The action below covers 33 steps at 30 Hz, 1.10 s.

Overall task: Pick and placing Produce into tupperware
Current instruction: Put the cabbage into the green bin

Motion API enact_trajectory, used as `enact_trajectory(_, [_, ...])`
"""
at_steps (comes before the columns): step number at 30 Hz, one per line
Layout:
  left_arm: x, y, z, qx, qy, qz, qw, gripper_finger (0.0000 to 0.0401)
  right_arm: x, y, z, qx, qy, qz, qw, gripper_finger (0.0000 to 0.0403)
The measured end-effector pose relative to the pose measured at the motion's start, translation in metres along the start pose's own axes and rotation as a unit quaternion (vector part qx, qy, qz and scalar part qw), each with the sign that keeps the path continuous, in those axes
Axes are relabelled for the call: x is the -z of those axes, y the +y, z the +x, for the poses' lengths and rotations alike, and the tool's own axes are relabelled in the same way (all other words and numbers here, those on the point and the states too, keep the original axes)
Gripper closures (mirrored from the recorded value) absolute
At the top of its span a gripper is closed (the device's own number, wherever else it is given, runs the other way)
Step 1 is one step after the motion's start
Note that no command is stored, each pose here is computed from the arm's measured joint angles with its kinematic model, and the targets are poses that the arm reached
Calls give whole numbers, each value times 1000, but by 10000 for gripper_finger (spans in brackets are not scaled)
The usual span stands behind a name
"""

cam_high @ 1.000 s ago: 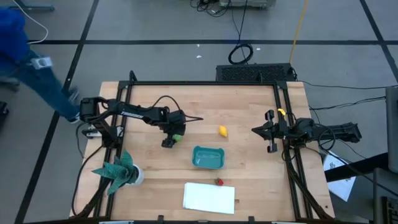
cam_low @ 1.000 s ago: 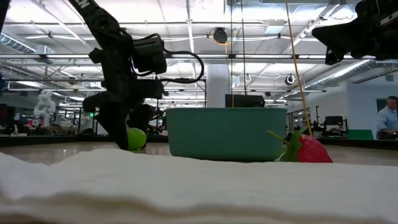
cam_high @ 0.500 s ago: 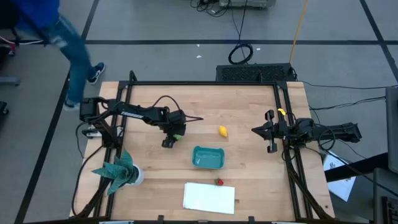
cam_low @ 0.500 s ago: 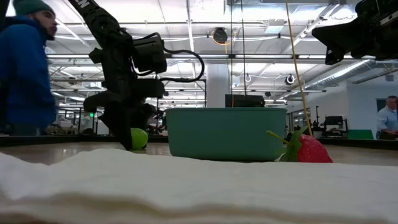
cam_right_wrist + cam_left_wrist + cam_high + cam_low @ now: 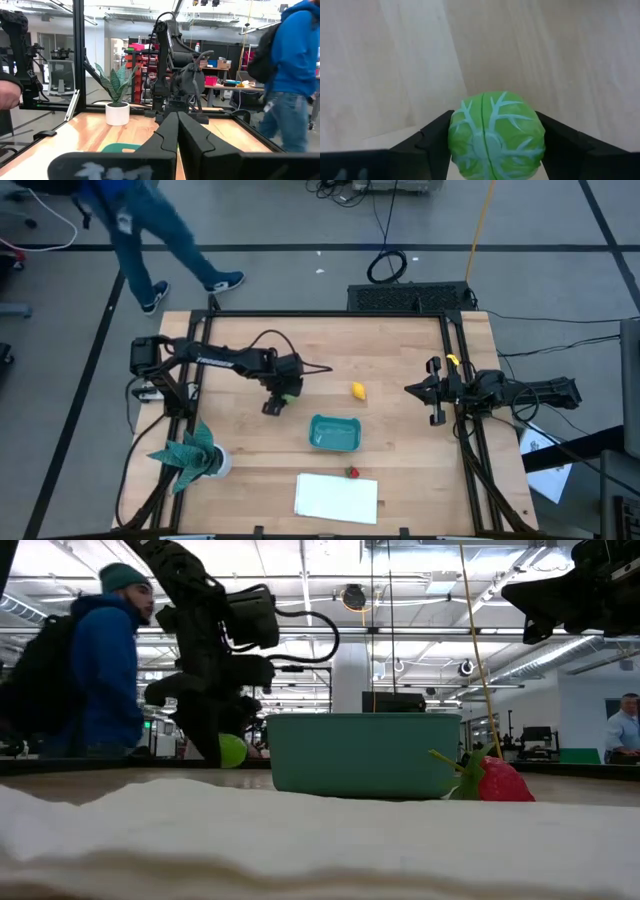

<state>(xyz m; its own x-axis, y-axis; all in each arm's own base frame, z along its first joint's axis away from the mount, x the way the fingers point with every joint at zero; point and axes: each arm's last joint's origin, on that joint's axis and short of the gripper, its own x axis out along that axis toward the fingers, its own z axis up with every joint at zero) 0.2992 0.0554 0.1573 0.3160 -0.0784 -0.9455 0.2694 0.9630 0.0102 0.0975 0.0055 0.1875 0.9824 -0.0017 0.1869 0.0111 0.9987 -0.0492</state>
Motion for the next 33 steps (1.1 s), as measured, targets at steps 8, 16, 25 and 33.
enact_trajectory(8, [-14,4,-19,2,11,0,1000,159,0,0,0,0,0,0,1000,403])
enact_trajectory(16, [-27,8,-38,0,13,18,1000,158,0,0,0,0,0,0,1000,403])
enact_trajectory(25, [-46,14,-67,-12,-1,23,1000,158,0,0,0,0,0,0,1000,403])
enact_trajectory(33, [-58,17,-91,-16,-10,26,999,158,0,0,0,0,0,0,1000,403])
